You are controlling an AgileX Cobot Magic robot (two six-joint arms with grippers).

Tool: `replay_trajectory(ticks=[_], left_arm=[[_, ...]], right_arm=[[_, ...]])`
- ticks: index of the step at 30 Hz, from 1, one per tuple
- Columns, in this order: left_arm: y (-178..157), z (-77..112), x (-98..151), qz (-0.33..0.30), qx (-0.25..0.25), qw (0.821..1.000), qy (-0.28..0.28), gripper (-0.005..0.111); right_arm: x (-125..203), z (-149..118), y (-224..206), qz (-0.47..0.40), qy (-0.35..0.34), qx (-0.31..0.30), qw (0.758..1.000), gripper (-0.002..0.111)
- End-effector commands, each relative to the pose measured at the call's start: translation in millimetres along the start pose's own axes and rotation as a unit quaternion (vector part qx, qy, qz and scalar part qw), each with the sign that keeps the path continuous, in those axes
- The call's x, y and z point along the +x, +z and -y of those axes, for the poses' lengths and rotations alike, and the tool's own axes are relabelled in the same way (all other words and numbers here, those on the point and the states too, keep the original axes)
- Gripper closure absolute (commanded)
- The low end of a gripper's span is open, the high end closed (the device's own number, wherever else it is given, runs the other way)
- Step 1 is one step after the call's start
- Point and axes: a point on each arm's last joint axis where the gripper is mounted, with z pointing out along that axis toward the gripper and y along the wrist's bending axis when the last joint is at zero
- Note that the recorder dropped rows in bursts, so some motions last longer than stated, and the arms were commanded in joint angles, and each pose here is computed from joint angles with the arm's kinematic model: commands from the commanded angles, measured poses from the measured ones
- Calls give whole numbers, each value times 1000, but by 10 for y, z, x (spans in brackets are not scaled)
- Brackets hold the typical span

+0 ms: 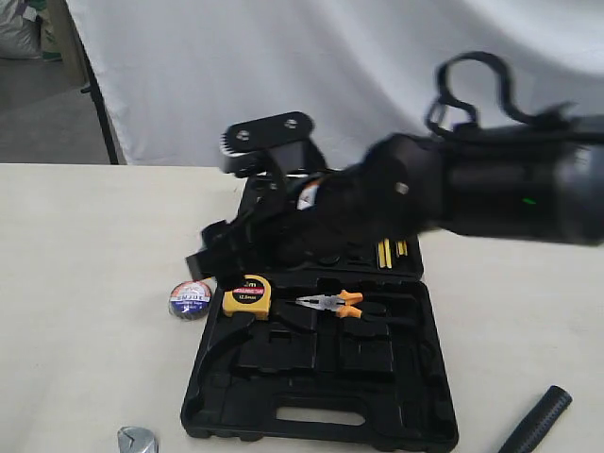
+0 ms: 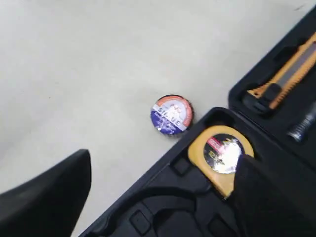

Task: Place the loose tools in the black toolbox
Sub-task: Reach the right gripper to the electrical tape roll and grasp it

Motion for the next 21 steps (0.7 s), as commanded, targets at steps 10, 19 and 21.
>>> replay_trajectory(ticks=[10,19,21], left_arm=[[0,3,10,-1,3,1000,-6,106],[0,3,10,-1,3,1000,-6,106],[0,3,10,-1,3,1000,-6,106]], right_arm=[[-419,-35,1234,-143,-195,-74,968,33],[-280,59,1681,-168,-251,-47,952,33],[-241,68,1739,-170,-262,-51,949,33]])
